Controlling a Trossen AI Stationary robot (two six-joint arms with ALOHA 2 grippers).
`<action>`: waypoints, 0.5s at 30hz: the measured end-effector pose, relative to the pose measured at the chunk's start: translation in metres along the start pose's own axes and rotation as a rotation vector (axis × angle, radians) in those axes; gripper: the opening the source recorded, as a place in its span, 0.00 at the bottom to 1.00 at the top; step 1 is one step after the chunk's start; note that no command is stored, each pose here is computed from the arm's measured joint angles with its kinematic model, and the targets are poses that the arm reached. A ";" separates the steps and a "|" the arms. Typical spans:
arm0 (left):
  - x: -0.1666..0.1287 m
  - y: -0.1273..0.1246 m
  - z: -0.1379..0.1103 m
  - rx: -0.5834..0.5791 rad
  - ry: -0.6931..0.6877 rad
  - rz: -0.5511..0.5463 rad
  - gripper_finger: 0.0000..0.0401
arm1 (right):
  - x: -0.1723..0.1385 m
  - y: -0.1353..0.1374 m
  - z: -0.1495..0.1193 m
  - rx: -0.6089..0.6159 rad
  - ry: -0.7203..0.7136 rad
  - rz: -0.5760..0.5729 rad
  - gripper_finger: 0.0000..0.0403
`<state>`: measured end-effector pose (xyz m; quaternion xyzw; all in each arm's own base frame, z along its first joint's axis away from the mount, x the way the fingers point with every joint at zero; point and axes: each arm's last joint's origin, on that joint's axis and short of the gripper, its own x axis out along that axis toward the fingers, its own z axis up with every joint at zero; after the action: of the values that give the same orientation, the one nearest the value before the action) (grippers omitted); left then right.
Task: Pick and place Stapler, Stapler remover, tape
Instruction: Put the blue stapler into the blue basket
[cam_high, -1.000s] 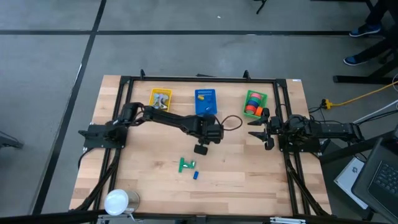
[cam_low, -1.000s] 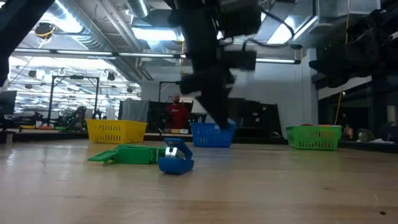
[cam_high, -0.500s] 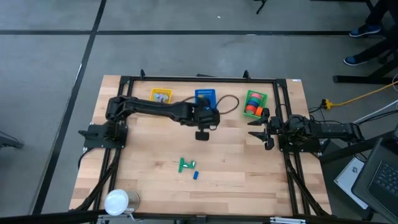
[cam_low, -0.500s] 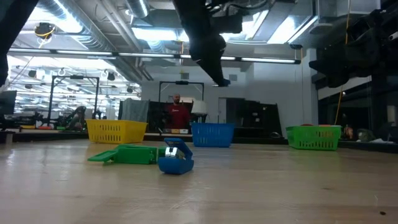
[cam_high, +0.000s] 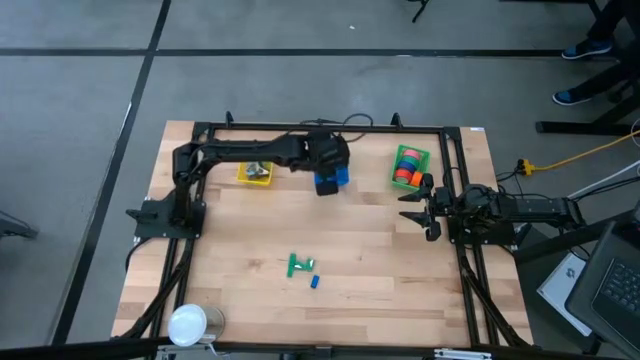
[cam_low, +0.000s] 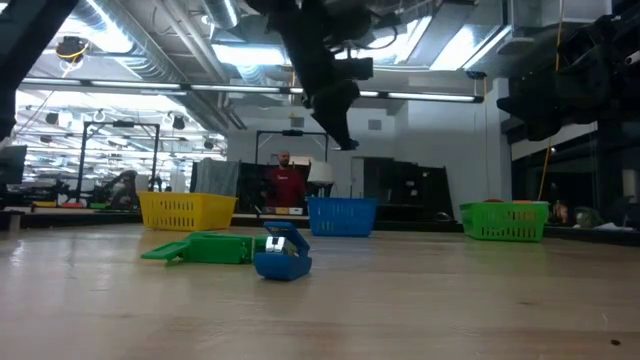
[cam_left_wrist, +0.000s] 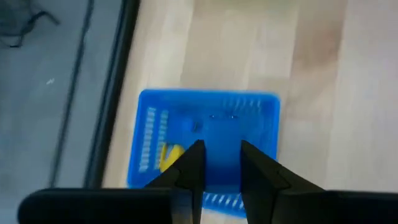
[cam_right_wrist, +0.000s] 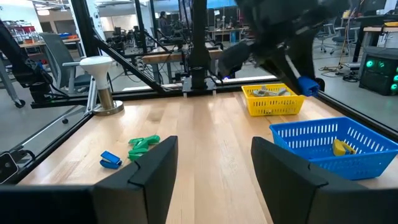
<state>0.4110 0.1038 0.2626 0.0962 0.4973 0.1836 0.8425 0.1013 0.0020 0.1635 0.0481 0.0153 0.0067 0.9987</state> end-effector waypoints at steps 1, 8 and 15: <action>0.003 0.003 0.000 -0.009 -0.023 -0.028 0.17 | 0.000 0.000 0.000 0.000 0.000 0.000 0.52; 0.043 0.022 -0.011 -0.090 -0.076 -0.027 0.17 | 0.000 0.000 0.000 0.000 0.000 0.000 0.52; 0.074 0.029 -0.029 -0.182 0.037 0.029 0.20 | 0.000 0.000 0.000 0.000 -0.001 0.000 0.52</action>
<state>0.4116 0.1594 0.1992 0.0232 0.4926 0.2418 0.8357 0.1013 0.0020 0.1636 0.0479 0.0147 0.0067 0.9987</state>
